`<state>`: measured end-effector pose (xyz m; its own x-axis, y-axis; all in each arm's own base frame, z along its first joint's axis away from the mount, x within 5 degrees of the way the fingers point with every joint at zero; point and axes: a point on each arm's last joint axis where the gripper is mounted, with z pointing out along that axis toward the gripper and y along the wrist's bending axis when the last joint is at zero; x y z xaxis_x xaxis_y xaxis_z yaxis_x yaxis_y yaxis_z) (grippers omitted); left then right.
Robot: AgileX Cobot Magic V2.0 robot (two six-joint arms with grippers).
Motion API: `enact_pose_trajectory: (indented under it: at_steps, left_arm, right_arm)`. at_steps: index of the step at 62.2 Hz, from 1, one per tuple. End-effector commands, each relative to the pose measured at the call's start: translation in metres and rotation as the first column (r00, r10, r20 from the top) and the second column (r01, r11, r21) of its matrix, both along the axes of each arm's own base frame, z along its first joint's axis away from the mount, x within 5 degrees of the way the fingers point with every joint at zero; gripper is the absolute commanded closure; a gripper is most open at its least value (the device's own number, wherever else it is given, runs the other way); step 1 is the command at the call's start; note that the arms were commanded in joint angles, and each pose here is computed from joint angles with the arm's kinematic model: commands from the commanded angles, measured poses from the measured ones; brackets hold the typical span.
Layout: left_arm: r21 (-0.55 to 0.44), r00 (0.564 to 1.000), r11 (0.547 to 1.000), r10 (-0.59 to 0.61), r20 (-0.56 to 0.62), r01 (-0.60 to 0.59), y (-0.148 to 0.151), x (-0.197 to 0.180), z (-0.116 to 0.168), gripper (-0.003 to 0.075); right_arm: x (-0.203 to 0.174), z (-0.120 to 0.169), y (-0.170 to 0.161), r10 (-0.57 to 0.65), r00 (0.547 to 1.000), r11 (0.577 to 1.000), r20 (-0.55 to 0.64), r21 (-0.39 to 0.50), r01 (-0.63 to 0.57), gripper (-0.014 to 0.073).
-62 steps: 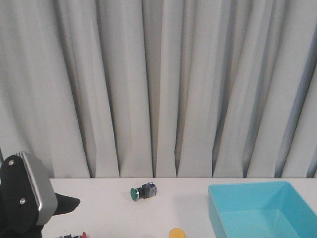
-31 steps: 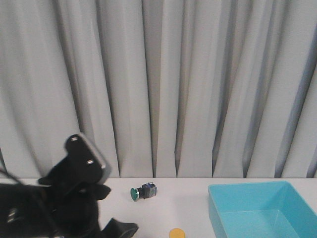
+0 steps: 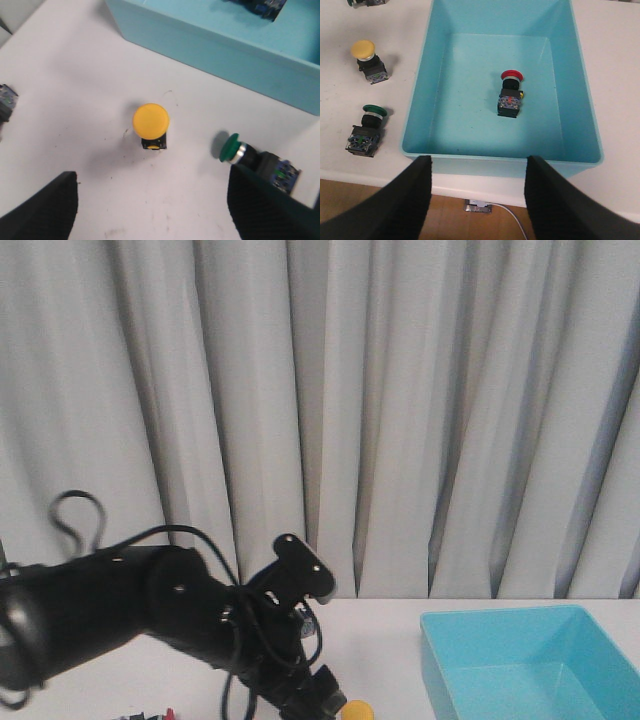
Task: Pick red and yellow buttons and place in box
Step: 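Reach the left gripper to the yellow button and grasp it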
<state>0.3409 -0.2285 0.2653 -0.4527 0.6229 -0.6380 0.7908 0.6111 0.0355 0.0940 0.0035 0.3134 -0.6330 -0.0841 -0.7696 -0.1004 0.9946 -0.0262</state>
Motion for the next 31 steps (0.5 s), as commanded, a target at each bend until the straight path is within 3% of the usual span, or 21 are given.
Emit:
enact_pose_trajectory:
  at_steps: [1,31]
  left_arm:
    - [-0.049,0.998,0.999,0.013,0.067,-0.009,-0.011,0.016,0.015,0.0134]
    - [0.033,0.996,0.998,-0.056,-0.071,0.058,-0.047,0.069,-0.039,0.0134]
  right_arm:
    - [0.003,0.012,0.000,-0.004,0.997,1.000,0.076,-0.003,0.005,0.0194]
    - [0.003,0.012,0.000,-0.004,0.997,1.000,0.076,-0.003,0.005,0.0194]
